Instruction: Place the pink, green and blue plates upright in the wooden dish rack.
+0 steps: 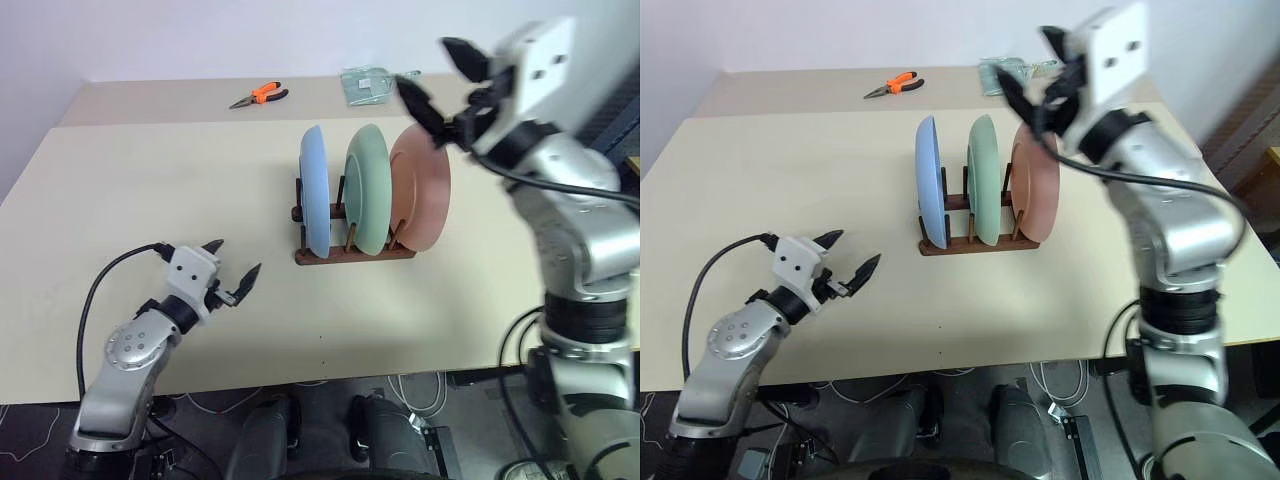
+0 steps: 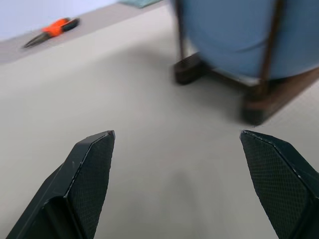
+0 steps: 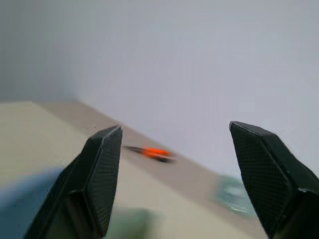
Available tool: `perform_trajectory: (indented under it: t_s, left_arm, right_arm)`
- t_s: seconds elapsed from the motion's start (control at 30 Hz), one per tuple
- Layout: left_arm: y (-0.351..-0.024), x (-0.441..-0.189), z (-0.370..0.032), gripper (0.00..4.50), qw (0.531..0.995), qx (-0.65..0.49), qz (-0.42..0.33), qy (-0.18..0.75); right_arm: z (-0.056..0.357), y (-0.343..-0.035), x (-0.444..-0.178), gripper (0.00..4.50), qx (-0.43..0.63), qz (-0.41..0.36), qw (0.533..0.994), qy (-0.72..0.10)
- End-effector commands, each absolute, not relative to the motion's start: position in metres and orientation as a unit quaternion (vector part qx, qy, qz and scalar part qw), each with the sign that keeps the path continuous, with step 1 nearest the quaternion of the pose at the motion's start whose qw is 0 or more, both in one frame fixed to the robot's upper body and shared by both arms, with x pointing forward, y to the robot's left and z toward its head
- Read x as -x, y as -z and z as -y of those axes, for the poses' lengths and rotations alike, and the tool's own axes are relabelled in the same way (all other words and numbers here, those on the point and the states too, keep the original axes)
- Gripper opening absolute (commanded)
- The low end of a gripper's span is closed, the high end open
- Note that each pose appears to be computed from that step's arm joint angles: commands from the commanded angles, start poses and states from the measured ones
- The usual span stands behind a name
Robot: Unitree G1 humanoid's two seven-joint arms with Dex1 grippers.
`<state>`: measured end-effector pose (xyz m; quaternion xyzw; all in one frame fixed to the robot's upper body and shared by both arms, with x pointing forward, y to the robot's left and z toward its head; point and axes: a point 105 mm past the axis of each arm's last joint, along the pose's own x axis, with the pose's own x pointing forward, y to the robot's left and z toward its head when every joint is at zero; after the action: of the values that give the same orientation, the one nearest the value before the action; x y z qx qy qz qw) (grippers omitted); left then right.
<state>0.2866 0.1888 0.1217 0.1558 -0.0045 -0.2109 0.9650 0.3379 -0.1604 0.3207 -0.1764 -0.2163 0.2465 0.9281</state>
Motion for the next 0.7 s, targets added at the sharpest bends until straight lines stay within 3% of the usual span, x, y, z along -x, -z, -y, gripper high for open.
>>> perform_trajectory:
  t_s: [0.03, 0.1, 0.2, 0.37, 0.7]
  left_arm:
    - [-0.127, -0.287, -0.214, 4.13, 0.964, -0.190, 0.012, 0.184]
    - [-0.126, -0.288, -0.216, 4.13, 0.965, -0.192, 0.011, 0.181]
    - [-0.119, -0.287, -0.227, 4.13, 0.966, -0.194, -0.002, 0.170]
    - [-0.110, -0.281, -0.226, 4.13, 0.964, -0.198, -0.016, 0.179]
    - [-0.099, -0.271, -0.225, 4.13, 0.966, -0.188, -0.037, 0.175]
  right_arm:
    - [0.212, -0.299, -0.336, 3.48, 0.182, 0.176, 0.944, -0.214]
    - [0.229, -0.288, -0.336, 3.48, 0.174, 0.157, 0.950, -0.207]
    - [0.261, -0.238, -0.331, 3.48, 0.164, 0.084, 0.963, -0.195]
    - [0.272, -0.184, -0.320, 3.48, 0.140, 0.007, 0.966, -0.215]
    - [0.260, -0.157, -0.323, 3.48, 0.143, -0.024, 0.959, -0.242]
